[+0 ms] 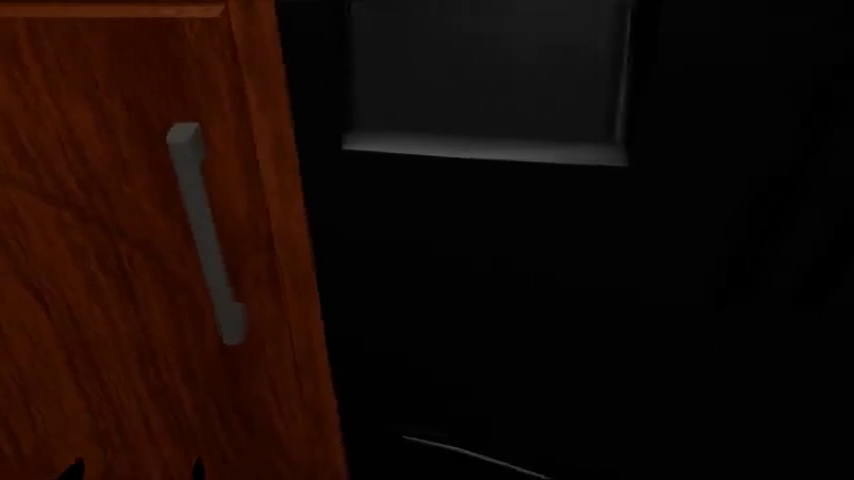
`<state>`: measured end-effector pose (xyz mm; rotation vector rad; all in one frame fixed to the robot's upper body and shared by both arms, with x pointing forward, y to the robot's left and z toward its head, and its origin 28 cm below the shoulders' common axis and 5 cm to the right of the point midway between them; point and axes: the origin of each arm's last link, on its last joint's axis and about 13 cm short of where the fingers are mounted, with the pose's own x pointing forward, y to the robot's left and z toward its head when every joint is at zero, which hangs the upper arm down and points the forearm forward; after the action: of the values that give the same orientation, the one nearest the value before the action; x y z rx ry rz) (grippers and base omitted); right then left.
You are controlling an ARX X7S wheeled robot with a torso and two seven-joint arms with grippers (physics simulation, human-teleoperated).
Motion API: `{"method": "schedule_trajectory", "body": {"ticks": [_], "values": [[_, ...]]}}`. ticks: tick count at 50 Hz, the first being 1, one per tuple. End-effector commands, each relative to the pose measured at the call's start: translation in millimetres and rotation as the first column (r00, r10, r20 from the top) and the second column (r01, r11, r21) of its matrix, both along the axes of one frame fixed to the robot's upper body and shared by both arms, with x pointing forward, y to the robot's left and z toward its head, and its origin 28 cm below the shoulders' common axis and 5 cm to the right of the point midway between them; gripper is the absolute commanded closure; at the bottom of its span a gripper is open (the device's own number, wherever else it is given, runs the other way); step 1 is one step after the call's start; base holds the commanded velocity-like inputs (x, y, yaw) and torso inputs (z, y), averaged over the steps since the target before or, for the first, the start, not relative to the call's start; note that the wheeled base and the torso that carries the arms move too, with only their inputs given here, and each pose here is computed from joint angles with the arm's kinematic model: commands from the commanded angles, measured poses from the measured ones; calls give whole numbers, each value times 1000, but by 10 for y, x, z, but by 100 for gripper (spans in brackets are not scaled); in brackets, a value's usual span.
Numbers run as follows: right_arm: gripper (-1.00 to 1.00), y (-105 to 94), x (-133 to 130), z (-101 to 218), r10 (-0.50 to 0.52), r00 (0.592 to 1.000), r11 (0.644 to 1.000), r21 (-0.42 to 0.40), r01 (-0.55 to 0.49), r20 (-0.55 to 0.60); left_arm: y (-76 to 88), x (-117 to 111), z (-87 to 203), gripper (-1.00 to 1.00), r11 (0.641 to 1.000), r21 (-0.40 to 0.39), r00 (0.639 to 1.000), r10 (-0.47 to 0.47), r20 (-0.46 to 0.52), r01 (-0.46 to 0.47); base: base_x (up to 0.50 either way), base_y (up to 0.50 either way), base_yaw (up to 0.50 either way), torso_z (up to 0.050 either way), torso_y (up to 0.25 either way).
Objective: Navigate to the stove.
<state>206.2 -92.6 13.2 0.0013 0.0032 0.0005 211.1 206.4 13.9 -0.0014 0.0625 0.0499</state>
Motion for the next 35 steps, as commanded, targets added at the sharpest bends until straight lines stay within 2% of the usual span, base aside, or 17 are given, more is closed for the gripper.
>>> {"method": "schedule_trajectory", "body": {"ticks": [1,32,35], "values": [[-100,-10,9,2,-4,1000,1000,-5,4,0,-1,-7,2,-100,1000,-8,999,-29,30,29,0,-500,0,0,0],[-100,-18,3,9,0,1000,1000,-6,0,3,-12,-6,7,-100,1000,-7,999,-30,32,30,0,-500,0,0,0],[-100,-20,3,8,3,1000,1000,-6,-3,3,-12,-3,4,-100,1000,-7,999,-29,32,30,0,0,-500,0,0]]}}
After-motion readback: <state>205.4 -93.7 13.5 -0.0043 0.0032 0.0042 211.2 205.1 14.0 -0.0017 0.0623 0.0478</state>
